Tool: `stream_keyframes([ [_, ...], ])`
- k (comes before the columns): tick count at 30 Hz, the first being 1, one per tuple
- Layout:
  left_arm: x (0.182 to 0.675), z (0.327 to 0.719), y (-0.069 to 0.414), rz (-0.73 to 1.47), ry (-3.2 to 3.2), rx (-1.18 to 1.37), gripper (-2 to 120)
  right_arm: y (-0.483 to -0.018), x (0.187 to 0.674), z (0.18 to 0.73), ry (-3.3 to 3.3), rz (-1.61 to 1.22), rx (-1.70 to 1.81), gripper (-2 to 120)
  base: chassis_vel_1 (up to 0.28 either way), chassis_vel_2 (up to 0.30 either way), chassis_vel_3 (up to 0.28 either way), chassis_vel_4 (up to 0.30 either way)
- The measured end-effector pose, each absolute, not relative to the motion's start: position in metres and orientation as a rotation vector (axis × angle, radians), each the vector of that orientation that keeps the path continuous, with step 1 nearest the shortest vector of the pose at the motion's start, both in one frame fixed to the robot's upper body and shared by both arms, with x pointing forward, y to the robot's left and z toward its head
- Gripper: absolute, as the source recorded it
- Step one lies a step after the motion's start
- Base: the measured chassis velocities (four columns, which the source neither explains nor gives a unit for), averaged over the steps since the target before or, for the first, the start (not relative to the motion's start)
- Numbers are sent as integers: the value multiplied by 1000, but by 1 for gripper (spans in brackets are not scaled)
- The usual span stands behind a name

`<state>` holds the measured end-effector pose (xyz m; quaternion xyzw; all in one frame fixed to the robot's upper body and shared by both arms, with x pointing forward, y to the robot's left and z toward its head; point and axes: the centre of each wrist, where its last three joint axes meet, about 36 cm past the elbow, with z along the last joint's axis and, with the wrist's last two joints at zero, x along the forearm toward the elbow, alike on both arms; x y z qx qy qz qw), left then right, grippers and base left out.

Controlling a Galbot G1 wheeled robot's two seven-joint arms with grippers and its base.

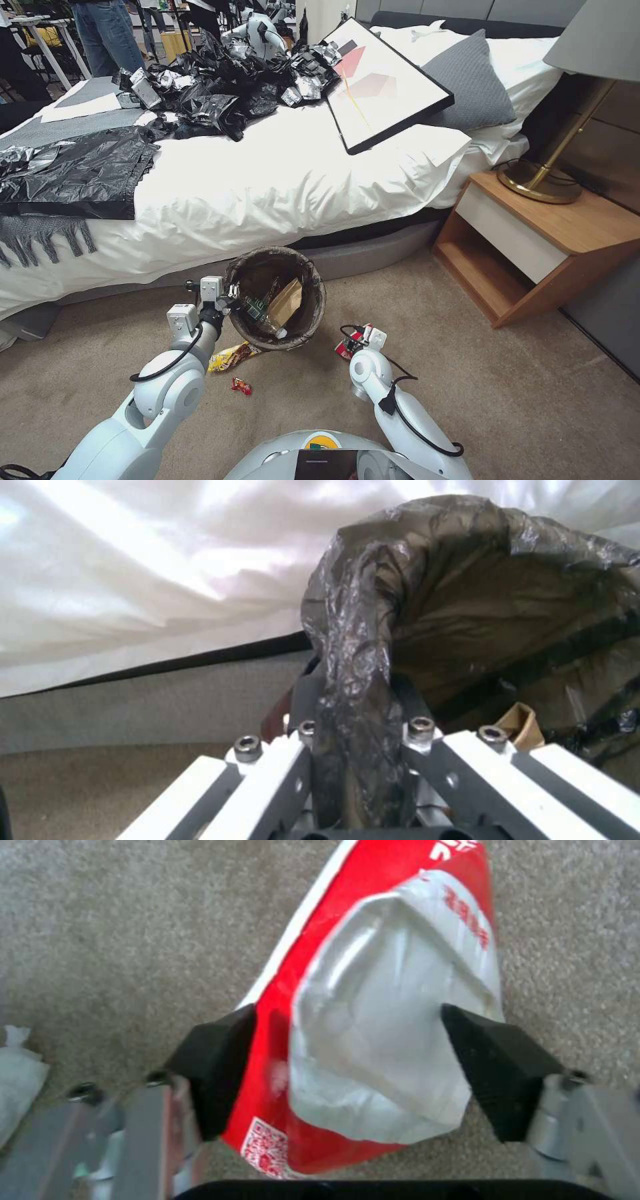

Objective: Pick up the trash bin, then pick up the garbage from the floor and place it into the trash bin.

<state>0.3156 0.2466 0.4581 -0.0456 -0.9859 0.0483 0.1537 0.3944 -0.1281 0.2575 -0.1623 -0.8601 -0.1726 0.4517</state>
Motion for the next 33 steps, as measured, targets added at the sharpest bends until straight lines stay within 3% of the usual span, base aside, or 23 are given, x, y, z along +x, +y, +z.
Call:
stream_keyframes([
  [15, 317, 458, 247, 142, -2831, -129, 5, -130, 393, 255, -2112, -388, -424, 48, 0, 0, 0, 0],
  [18, 318, 458, 248, 142, -2831, -128, 5, -130, 393, 255, -2112, -381, -427, 41, 0, 0, 0, 0],
  [21, 319, 457, 248, 141, -2831, -127, 5, -132, 390, 258, -2116, -370, -426, 25, 0, 0, 0, 0],
  [23, 319, 457, 248, 141, -2831, -127, 5, -132, 390, 258, -2116, -368, -426, 23, 0, 0, 0, 0],
  [28, 320, 457, 247, 144, -2831, -129, 5, -132, 389, 263, -2124, -358, -429, 3, 0, 0, 0, 0],
  [33, 320, 457, 247, 143, -2830, -126, 5, -132, 387, 269, -2135, -358, -422, 0, 0, 0, 0, 0],
])
